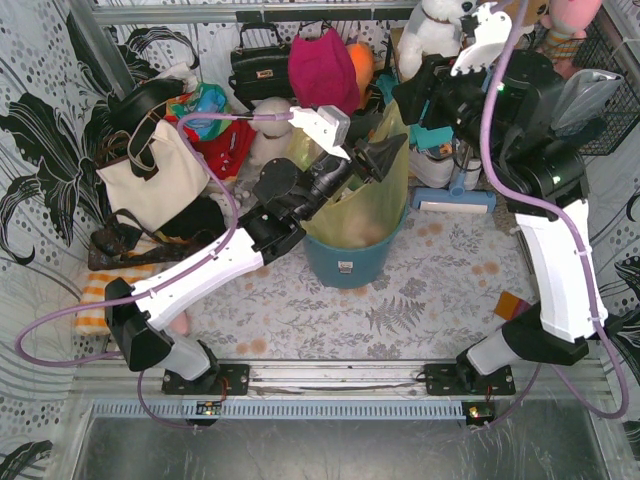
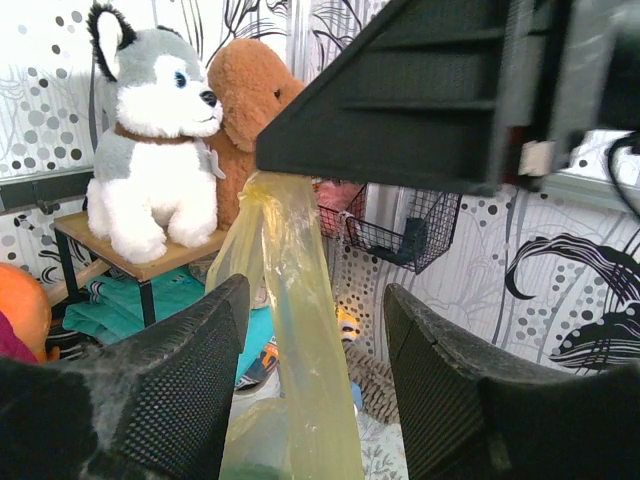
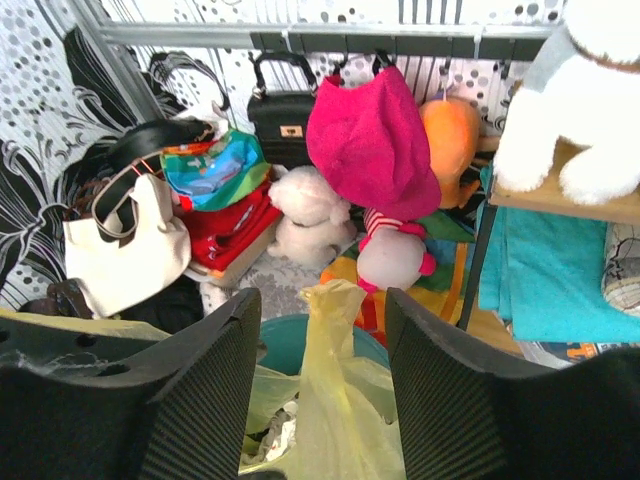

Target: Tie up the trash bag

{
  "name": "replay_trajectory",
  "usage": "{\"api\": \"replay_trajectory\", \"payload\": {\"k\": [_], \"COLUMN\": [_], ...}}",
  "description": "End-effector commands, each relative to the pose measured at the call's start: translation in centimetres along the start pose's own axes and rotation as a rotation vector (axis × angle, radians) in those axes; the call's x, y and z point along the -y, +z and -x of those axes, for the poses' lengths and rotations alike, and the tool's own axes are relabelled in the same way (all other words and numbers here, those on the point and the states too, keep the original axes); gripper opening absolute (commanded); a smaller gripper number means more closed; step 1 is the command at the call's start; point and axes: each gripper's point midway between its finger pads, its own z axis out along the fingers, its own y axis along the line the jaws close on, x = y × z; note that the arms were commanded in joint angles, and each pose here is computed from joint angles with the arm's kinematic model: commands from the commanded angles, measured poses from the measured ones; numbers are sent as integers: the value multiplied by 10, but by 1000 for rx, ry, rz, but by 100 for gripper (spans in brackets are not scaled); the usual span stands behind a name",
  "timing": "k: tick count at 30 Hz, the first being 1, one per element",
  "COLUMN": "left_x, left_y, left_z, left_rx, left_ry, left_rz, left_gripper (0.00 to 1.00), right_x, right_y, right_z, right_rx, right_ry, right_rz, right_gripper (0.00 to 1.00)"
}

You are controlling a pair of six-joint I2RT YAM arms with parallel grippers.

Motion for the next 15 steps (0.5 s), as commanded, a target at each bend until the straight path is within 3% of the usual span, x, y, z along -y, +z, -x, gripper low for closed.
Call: {"api": "replay_trajectory", "payload": {"k": [1,6,10,11,15], "left_x": [9,9,6,6,1], "left_y": [-4,-5,-3,-2,8], "left_z": [26,24,25,25,26], "left_rx": [77,73,81,84,101], "left_ry": [18,25,27,30,42], "left_rz": [-43,-45,-33,-29,-4], "left_gripper": [65,65,66,66,71], "right_x": [1,4,1,0,-4], "right_y": [9,13,10,8,-1], "right_z": [-9,-10,-6,-4,3], "right_rx": [-36,-37,-19,-10,19], "right_ry": [19,21,33,35,37], "right_rz": [4,-7,7,13,38], "right_gripper": [51,38,4,0,0]}}
